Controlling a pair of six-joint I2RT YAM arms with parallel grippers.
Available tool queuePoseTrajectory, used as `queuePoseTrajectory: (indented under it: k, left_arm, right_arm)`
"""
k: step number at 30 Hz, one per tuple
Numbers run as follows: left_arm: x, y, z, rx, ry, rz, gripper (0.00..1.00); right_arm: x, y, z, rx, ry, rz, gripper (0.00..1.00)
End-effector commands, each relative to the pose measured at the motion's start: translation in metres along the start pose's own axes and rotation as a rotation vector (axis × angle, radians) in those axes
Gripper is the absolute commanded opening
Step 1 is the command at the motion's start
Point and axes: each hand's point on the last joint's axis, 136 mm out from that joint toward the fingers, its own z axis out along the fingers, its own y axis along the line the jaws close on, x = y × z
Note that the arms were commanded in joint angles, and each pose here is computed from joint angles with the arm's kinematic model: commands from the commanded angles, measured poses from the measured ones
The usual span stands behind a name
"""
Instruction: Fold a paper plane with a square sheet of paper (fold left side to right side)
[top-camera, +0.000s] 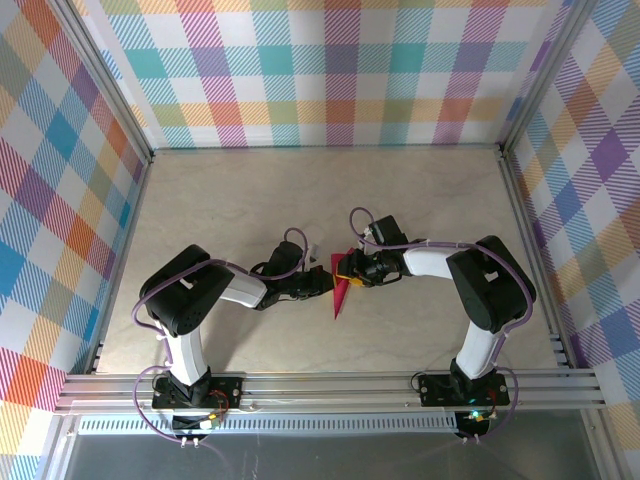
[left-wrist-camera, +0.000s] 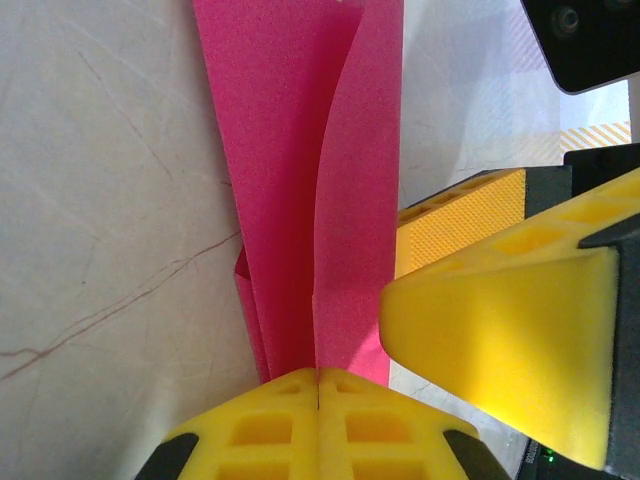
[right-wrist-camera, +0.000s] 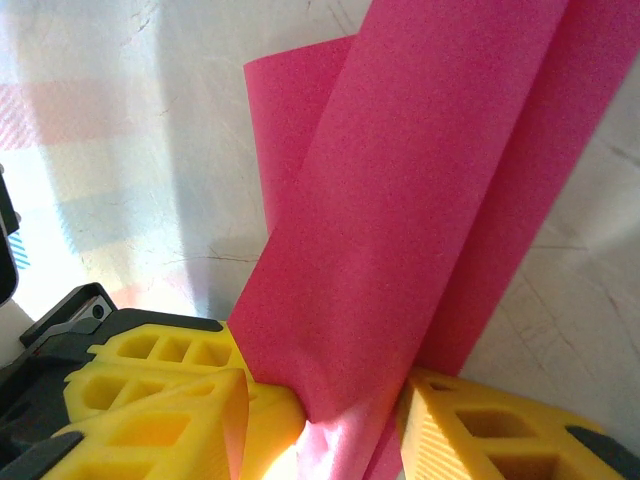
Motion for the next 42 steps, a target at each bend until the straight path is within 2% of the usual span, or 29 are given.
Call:
queuePoseTrajectory:
  k: [1,8,17,42]
  left_arm:
    - [0.008,0.033,-0.002,-0.122,0.015,-0.018,0.0]
    - [0.013,0.045,-0.004,-0.175,0.026,-0.023,0.0]
    - [0.013,0.053,-0.008,-0.224,0.014,-0.018,0.0]
    - [0.015,0.06,-0.006,-0.253,0.033,-0.018,0.0]
  right_arm:
    - [0.008,-0.016,0.007,0.053,0.006,0.002,0.44]
    - [0.005,-0.007,0.006,0.011,-0.012,0.007,0.43]
    - [0.005,-0.008,0.003,0.027,-0.016,0.005,0.43]
    - [0.003,-0.001,-0.003,0.01,-0.036,-0.003,0.43]
